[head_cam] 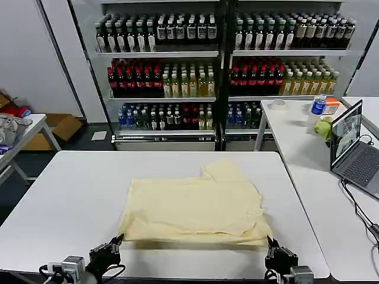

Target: Fold and organize the clothes.

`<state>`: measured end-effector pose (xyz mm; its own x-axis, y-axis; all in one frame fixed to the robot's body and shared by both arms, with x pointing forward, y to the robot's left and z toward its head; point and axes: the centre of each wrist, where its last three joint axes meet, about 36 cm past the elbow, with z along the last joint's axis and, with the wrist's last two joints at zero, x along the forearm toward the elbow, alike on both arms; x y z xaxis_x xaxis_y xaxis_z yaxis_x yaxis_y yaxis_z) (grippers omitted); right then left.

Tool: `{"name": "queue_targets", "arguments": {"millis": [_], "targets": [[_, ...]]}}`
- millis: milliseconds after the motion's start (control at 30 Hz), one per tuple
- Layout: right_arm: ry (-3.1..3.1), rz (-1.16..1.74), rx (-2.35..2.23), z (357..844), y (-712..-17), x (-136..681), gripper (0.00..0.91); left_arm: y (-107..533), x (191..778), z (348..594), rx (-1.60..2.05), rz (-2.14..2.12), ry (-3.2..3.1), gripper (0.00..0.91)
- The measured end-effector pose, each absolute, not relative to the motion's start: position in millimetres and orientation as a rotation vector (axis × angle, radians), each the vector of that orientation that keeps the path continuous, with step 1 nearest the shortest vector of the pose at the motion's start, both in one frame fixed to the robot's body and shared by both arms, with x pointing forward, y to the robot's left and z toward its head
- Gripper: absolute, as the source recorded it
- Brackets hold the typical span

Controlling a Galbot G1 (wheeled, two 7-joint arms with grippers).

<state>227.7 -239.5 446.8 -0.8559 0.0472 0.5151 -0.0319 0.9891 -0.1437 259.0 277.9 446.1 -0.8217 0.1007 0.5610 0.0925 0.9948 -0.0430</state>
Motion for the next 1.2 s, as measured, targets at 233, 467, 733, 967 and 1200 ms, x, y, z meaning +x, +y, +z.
{"name": "queue_targets", "arguments": {"millis": [233, 467, 733, 967, 1200], "targets": [[-2.542, 0.219, -0.004, 452.4, -236.4, 210.3, 0.907, 281.6, 245.6, 447.1, -0.132, -0.019, -2.503, 0.584], [-2.536, 0.254, -0.004, 461.3, -236.8, 203.4, 0.907, 283.8, 242.7, 449.8, -0.134, -0.064, -2.491, 0.907], [-2.592, 0.291, -0.023, 475.7, -240.6, 203.1, 0.907, 288.9, 245.1, 455.8, -0.1, -0.111, -2.513, 0.907], [-2.658, 0.298, -0.05, 482.2, -244.5, 213.5, 0.907, 292.2, 250.4, 465.4, -0.084, -0.128, -2.554, 0.907], [-2.717, 0.269, -0.068, 475.9, -245.6, 245.1, 0.907, 294.0, 267.2, 469.4, -0.093, -0.099, -2.598, 0.907]]}}
